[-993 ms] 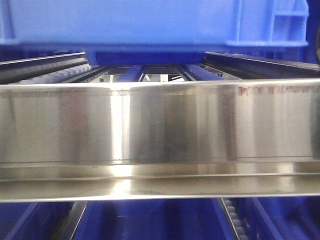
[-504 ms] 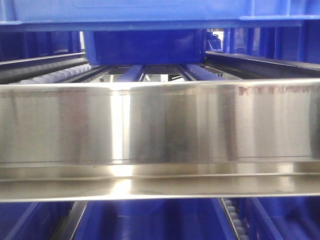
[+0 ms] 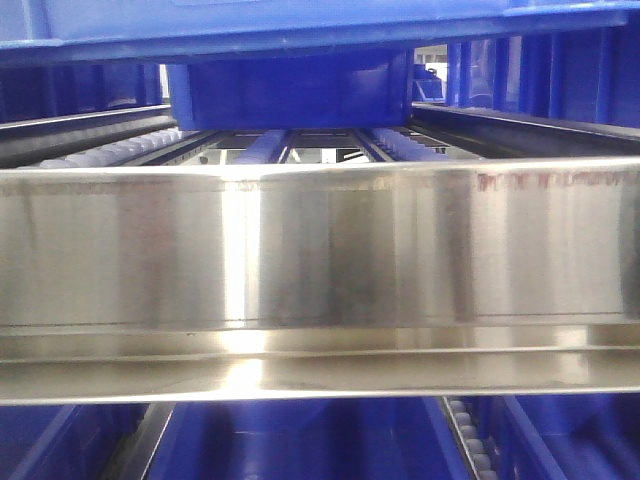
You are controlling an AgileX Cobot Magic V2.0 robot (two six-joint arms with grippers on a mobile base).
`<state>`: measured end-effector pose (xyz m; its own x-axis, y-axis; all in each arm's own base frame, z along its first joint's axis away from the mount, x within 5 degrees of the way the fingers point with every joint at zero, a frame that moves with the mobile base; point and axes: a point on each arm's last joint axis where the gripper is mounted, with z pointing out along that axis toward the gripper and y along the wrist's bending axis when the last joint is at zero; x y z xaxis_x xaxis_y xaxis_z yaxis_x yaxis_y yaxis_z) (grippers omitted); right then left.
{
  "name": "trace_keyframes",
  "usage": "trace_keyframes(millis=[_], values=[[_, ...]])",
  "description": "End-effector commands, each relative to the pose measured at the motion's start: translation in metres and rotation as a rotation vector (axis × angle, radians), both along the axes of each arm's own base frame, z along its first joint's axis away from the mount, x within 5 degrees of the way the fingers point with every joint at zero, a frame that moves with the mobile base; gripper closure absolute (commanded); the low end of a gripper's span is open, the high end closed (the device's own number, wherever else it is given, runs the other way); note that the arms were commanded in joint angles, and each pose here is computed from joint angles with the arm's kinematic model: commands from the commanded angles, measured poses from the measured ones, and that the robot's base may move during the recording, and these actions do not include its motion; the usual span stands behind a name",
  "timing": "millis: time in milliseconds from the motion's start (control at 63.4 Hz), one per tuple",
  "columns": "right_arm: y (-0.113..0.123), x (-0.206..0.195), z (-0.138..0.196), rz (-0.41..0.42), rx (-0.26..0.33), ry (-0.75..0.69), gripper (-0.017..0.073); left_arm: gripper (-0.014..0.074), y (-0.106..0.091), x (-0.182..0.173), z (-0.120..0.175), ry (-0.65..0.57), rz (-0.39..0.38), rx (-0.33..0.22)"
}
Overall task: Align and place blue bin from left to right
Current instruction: 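Lift the held blue bin up off the rack with both grippers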
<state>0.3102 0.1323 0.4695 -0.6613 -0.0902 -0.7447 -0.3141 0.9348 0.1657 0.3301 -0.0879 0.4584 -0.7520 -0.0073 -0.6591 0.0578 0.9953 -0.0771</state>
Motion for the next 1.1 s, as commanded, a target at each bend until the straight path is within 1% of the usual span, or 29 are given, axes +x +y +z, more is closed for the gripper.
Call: trace_keyframes(millis=[0,142,315,504,1088], values=[[-0.006,-0.004,0.017,0.0,-0.006,-0.119,0.0636,0.061,0.003,-0.007,0.018,-0.111,-0.004,-0.001],[-0.006,-0.006,0.014,0.002,-0.019,-0.086,0.0636,0.061,0.005,-0.007,0.021,-0.125,0.006,0.017],[-0.007,-0.007,0.013,0.003,-0.026,-0.071,0.0636,0.061,0.006,-0.009,0.028,-0.152,0.008,0.011],[-0.007,-0.008,0.012,0.005,-0.035,-0.05,0.0636,0.061,0.006,-0.009,0.028,-0.152,0.008,0.011],[-0.007,-0.008,0.012,0.004,-0.031,-0.059,0.0636,0.061,0.006,-0.009,0.028,-0.152,0.008,0.011]])
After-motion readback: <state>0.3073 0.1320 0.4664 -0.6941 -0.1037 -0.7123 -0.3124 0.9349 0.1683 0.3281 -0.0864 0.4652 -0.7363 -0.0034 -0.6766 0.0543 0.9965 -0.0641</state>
